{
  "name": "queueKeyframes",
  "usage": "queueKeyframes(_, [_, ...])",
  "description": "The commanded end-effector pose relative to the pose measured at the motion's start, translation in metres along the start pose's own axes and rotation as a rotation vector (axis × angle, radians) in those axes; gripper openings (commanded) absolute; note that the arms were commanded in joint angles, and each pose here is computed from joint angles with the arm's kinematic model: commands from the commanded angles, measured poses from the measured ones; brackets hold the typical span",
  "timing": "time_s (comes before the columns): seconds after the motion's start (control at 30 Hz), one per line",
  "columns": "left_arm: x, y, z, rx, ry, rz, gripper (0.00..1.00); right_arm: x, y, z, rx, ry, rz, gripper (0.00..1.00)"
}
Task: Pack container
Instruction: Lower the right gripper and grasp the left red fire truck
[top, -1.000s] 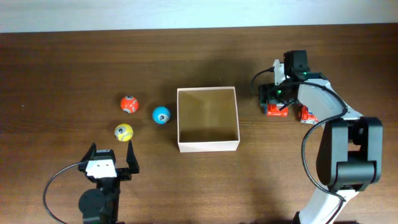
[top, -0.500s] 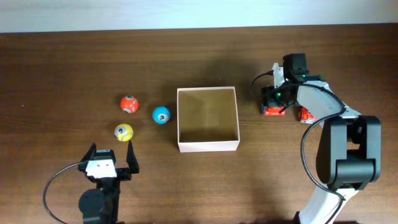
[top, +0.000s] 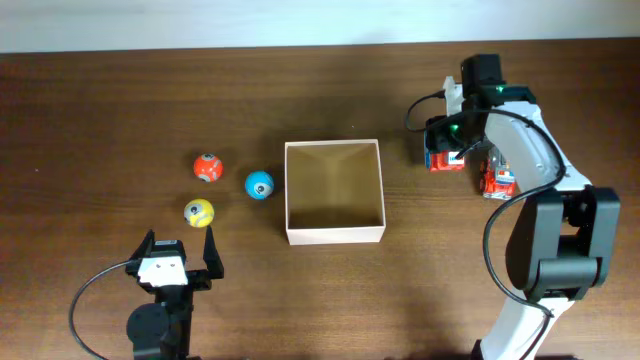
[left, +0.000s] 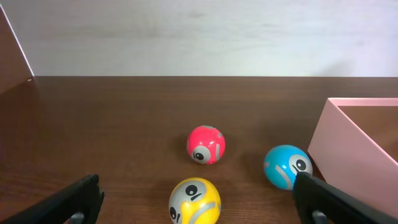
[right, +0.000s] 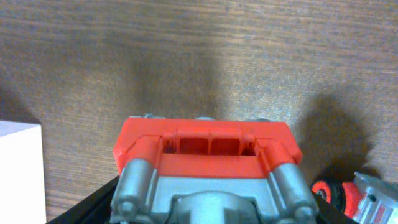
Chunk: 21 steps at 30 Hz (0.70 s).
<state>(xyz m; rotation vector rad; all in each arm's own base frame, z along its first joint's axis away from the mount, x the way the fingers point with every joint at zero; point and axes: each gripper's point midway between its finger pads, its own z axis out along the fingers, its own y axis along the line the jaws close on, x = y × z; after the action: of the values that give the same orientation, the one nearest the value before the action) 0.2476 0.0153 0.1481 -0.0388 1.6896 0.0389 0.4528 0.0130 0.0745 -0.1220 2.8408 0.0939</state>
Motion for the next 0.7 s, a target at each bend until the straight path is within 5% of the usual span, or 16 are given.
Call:
queueKeyframes(0.0, [0.002,0.0,0.0,0.0,0.005,0.02,0.99,-0.006,0.0,-0.007,0.003,-0.015,0.003,0.68])
queueKeyframes(0.67, [0.002,0.0,0.0,0.0,0.005,0.02,0.99,0.051,0.004,0.054,-0.029,0.065,0.019,0.68])
